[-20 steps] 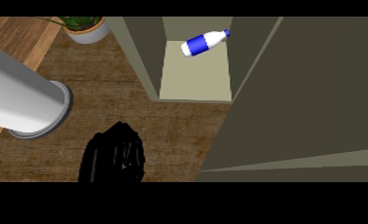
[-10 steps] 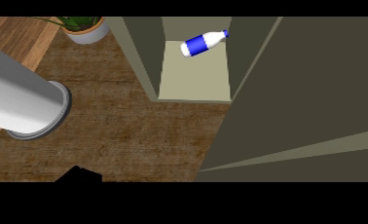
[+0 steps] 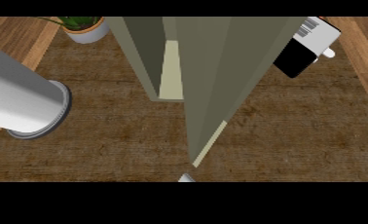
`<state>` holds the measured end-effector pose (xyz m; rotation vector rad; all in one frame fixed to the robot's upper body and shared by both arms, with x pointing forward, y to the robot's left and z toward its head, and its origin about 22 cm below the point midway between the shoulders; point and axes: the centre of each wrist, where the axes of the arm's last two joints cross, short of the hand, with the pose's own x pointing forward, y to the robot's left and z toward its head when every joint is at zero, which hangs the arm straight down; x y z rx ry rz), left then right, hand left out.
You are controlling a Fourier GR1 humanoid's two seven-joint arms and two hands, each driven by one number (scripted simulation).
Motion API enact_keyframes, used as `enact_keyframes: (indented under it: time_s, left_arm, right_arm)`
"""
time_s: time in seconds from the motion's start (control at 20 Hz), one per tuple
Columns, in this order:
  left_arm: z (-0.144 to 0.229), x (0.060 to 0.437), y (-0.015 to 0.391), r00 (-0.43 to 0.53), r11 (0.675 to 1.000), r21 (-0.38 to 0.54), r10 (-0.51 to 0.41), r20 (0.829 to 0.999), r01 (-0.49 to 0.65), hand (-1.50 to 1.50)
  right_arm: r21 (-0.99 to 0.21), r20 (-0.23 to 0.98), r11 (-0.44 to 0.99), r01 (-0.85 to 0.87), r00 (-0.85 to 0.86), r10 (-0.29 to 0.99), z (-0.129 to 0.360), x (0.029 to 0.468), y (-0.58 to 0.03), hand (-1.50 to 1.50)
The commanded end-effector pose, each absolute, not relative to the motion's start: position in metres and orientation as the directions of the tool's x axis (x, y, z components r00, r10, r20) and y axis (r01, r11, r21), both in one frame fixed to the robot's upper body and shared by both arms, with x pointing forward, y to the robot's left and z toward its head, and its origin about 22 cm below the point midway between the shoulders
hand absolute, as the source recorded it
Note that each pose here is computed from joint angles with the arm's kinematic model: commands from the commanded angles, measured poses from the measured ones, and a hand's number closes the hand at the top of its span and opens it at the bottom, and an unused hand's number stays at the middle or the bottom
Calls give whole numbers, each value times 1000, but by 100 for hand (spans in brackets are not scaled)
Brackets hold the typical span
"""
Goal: Pick up the bottled water, place it into the cabinet and close the cabinet
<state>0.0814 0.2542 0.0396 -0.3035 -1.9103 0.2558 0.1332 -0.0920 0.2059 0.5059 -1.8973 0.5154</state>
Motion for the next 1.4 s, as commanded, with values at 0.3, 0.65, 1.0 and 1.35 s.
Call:
enact_keyframes:
  time_s: [0.3,0.65,1.0,1.35]
  left_arm:
    - [49,61,285,-346,944,-323,326,880,68,150]
    - [52,35,315,-349,944,-325,326,879,65,150]
    - [48,32,334,-339,945,-322,324,883,63,150]
    - [50,36,324,-357,936,-343,347,867,77,150]
  right_arm:
    - [-61,945,853,-519,-304,-118,244,221,-55,150]
    - [-68,952,864,-499,-292,-93,228,280,-75,150]
    - [-99,971,867,-488,-238,-23,207,334,-52,150]
    - [-105,978,897,-430,-209,14,202,379,-60,150]
